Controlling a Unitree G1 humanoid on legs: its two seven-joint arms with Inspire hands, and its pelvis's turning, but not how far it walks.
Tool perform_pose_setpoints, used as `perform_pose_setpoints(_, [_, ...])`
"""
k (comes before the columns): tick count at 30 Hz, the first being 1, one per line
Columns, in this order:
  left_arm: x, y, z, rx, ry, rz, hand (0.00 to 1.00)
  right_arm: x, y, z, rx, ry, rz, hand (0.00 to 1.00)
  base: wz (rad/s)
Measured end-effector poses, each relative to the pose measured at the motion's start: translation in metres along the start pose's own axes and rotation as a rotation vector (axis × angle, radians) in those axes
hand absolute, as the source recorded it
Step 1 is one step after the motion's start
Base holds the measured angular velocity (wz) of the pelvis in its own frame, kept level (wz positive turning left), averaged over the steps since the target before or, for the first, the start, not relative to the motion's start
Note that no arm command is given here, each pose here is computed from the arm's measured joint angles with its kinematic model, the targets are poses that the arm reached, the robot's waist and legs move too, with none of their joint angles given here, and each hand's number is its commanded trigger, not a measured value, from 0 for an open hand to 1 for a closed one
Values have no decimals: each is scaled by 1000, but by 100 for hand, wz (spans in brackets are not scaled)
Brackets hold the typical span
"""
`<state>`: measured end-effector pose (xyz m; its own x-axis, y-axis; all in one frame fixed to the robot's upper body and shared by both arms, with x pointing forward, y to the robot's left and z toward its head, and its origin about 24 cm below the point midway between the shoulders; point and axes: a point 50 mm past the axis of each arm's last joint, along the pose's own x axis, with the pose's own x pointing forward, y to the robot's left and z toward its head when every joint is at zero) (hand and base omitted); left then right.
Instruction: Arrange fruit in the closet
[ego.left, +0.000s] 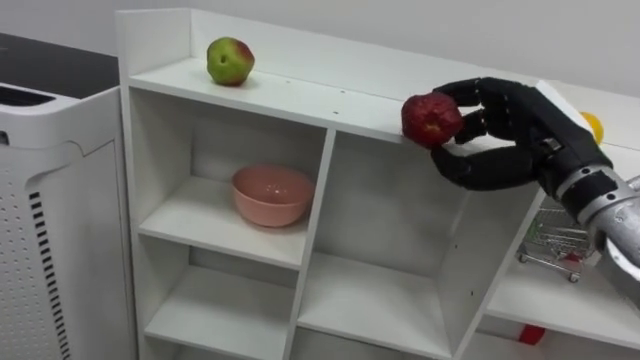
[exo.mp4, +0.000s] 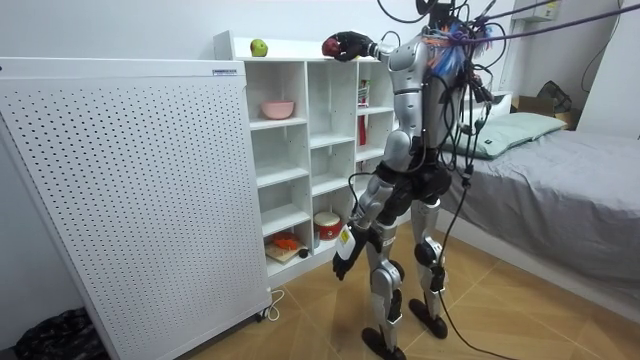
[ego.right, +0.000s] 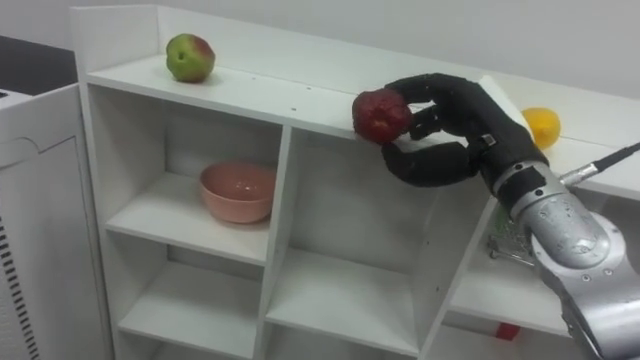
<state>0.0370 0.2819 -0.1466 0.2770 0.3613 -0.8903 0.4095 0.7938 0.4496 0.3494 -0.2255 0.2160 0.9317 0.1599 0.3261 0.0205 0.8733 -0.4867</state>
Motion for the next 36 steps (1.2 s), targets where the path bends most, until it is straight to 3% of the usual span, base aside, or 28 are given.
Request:
perform_pose_setpoints(20, [0, -2, 0, -4, -1, 19, 0, 1, 6, 10, 41, -47, 23, 100, 0])
perform_pose_setpoints(31, [2, -7, -1, 8, 16, -8, 0, -28, 46, 64, 48, -314, 250, 100, -4])
perform_pose_setpoints(36, [3, -10, 0, 29, 16, -22, 0, -42, 66, 73, 58, -366, 347, 100, -1])
